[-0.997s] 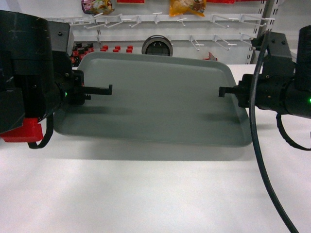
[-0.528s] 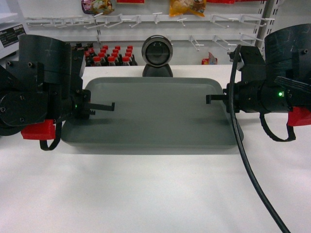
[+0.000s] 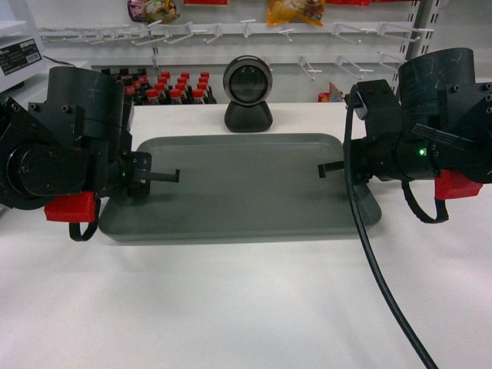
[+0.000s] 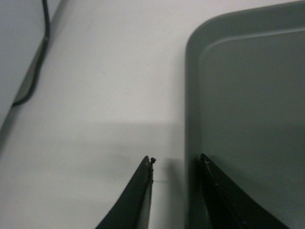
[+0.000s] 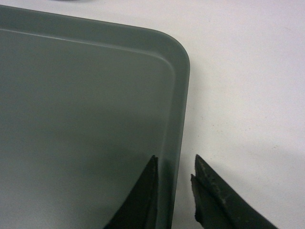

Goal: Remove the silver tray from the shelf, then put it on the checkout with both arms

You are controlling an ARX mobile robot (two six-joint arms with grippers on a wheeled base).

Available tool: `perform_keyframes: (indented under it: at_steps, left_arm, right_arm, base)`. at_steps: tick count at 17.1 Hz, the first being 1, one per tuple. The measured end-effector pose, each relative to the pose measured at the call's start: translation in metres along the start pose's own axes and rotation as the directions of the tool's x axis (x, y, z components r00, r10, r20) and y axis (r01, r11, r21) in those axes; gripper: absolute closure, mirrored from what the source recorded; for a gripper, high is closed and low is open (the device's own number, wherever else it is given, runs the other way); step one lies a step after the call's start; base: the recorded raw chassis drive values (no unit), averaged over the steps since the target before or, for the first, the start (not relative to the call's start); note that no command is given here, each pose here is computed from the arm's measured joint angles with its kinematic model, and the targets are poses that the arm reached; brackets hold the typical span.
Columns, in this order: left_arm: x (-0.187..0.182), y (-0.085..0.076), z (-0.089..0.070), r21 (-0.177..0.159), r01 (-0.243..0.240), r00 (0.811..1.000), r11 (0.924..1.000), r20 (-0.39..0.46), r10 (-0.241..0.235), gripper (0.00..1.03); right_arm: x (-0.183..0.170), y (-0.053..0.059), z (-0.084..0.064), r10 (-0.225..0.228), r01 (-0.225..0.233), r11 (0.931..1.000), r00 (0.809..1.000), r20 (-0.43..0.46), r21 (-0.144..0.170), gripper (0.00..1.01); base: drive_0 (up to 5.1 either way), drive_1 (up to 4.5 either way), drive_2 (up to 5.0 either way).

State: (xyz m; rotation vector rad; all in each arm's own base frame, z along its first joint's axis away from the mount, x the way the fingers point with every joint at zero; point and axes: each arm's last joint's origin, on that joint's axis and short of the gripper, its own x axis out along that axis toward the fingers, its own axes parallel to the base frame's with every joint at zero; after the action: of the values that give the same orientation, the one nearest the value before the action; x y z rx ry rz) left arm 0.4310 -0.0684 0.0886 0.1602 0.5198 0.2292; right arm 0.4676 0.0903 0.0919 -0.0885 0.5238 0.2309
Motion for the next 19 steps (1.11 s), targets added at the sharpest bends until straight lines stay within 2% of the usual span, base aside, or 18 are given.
perform_keyframes:
  at_steps: [2, 6, 7, 8, 11, 14, 16, 18, 19]
  left_arm:
    - [0.001, 0.003, 0.004, -0.016, -0.011, 0.999, 0.9998, 0.035, 0.012, 0.5]
    - [-0.001, 0.005, 0.004, -0.027, -0.004, 0.999, 0.9996, 0.054, 0.006, 0.11]
    - [-0.001, 0.005, 0.005, -0.028, -0.003, 0.998, 0.9996, 0.057, 0.004, 0.03]
    - [-0.002, 0.005, 0.006, -0.03, 0.007, 0.998, 0.9995, 0.062, -0.005, 0.05]
    - [-0.004, 0.005, 0.005, -0.048, 0.026, 0.997, 0.9985, 0.075, -0.022, 0.05]
    - [-0.014, 0.007, 0.016, -0.106, 0.061, 0.989, 0.9925, 0.143, -0.045, 0.05]
    - [-0.03, 0.011, 0.036, -0.161, 0.093, 0.972, 0.9826, 0.231, -0.054, 0.05]
    - [-0.05, 0.016, 0.053, -0.196, 0.135, 0.947, 0.9712, 0.313, -0.069, 0.05]
    - [-0.062, 0.019, 0.063, -0.208, 0.153, 0.928, 0.966, 0.367, -0.068, 0.05]
  right_arm:
    - [0.0, 0.0, -0.001, 0.0, 0.0, 0.9999, 1.0, 0.003, -0.017, 0.61]
    - [-0.001, 0.001, -0.003, 0.007, -0.007, 0.9998, 1.0, 0.001, -0.016, 0.21]
    - [-0.001, 0.001, -0.005, 0.008, -0.008, 0.9999, 1.0, -0.005, -0.013, 0.1]
    - [-0.001, 0.001, -0.006, 0.009, -0.009, 1.0, 1.0, -0.007, -0.004, 0.01]
    - [-0.002, 0.001, -0.008, 0.015, -0.015, 0.9999, 1.0, -0.003, 0.006, 0.03]
    - [-0.008, 0.002, -0.004, 0.028, -0.029, 0.9988, 0.999, 0.026, 0.041, 0.03]
    - [-0.019, 0.002, 0.01, 0.034, -0.041, 0.9965, 0.996, 0.086, 0.073, 0.03]
    - [-0.036, 0.001, 0.023, 0.032, -0.048, 0.9946, 0.986, 0.162, 0.092, 0.03]
    - [-0.047, -0.001, 0.029, 0.021, -0.043, 0.9944, 0.976, 0.217, 0.097, 0.03]
  base:
    - [0.0, 0.0, 0.0]
    - [0.0, 0.0, 0.0]
    - [0.0, 0.0, 0.0]
    - [0.0, 0.0, 0.0]
    - [0.0, 0.0, 0.0]
    - [0.0, 0.0, 0.0]
    - [0.0, 0.0, 0.0]
    - [0.0, 0.0, 0.0]
    - [0.0, 0.0, 0.0]
